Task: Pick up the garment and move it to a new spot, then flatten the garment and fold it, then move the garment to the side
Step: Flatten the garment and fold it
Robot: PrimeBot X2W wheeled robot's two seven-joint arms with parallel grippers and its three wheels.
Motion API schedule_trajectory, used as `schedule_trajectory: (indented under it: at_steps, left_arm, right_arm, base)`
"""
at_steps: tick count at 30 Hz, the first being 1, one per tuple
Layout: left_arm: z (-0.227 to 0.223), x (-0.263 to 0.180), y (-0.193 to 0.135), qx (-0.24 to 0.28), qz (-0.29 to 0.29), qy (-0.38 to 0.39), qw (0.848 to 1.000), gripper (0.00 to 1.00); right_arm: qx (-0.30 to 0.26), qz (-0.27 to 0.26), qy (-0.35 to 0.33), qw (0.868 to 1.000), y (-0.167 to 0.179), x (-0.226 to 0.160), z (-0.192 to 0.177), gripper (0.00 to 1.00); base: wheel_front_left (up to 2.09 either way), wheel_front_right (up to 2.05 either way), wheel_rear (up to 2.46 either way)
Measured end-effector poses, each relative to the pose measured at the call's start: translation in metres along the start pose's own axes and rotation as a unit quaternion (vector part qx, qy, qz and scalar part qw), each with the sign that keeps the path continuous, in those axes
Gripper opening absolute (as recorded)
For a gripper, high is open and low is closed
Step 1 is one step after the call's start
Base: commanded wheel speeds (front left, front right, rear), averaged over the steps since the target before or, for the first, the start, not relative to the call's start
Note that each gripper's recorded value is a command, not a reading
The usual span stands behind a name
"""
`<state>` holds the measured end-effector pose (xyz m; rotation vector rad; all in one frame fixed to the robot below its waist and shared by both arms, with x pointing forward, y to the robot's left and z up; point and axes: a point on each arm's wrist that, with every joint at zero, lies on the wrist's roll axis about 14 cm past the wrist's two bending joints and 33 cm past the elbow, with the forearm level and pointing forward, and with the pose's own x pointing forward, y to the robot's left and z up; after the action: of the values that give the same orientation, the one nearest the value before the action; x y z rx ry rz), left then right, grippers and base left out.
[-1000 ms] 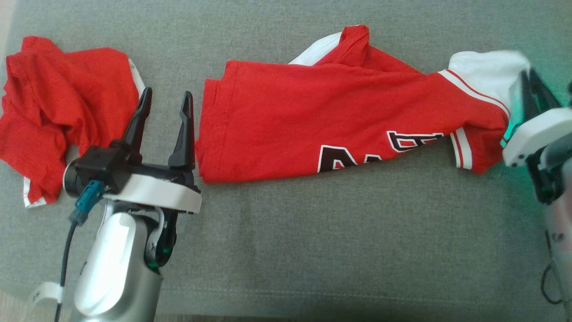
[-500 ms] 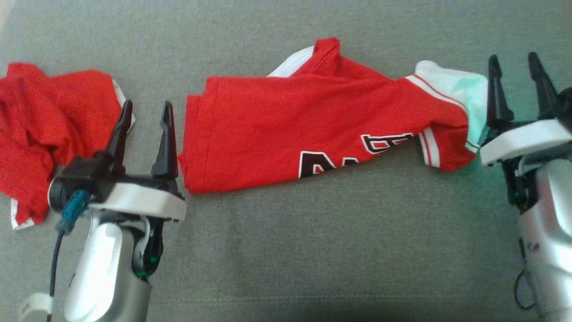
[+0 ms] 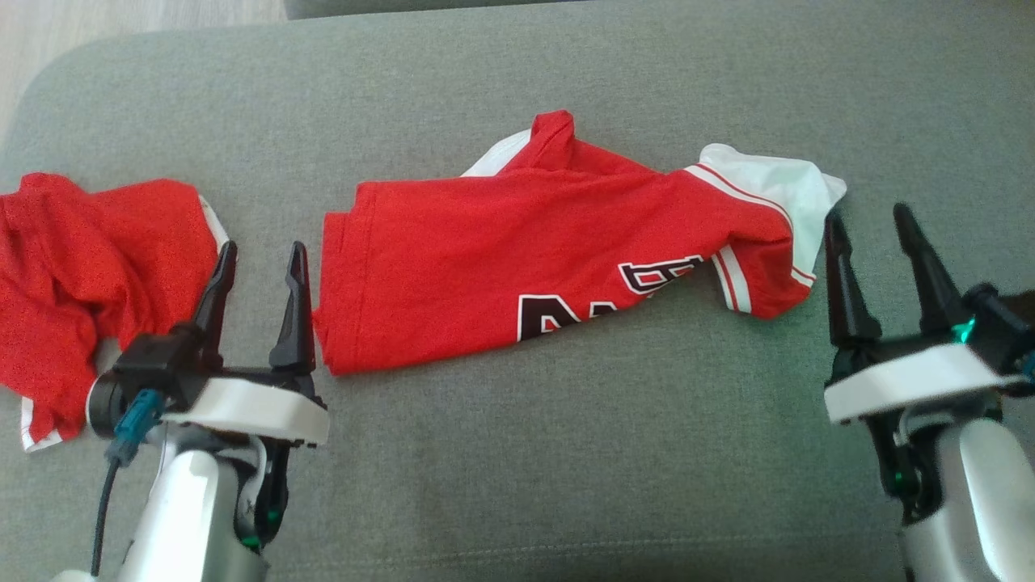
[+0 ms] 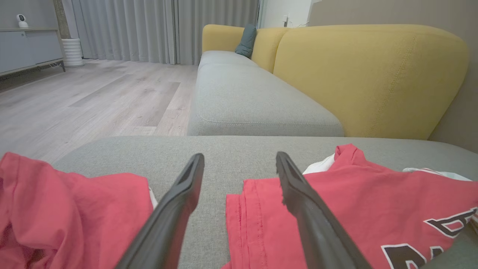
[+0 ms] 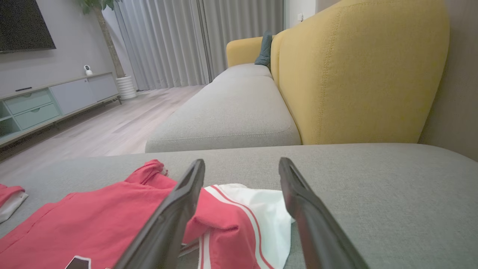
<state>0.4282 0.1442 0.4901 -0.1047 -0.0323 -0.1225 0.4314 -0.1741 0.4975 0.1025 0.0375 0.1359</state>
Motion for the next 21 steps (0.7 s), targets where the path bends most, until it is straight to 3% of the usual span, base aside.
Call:
schedule_trajectory:
  at_steps: [21]
  left_arm:
    - [-0.011, 0.000, 0.001, 0.009, 0.000, 0.022, 1.000, 1.00]
  right_arm:
    - [0.007, 0.007, 0.019, 1.000, 0.011, -0.008, -0.002, 1.00]
  base:
    - [0.00, 0.00, 0.00]
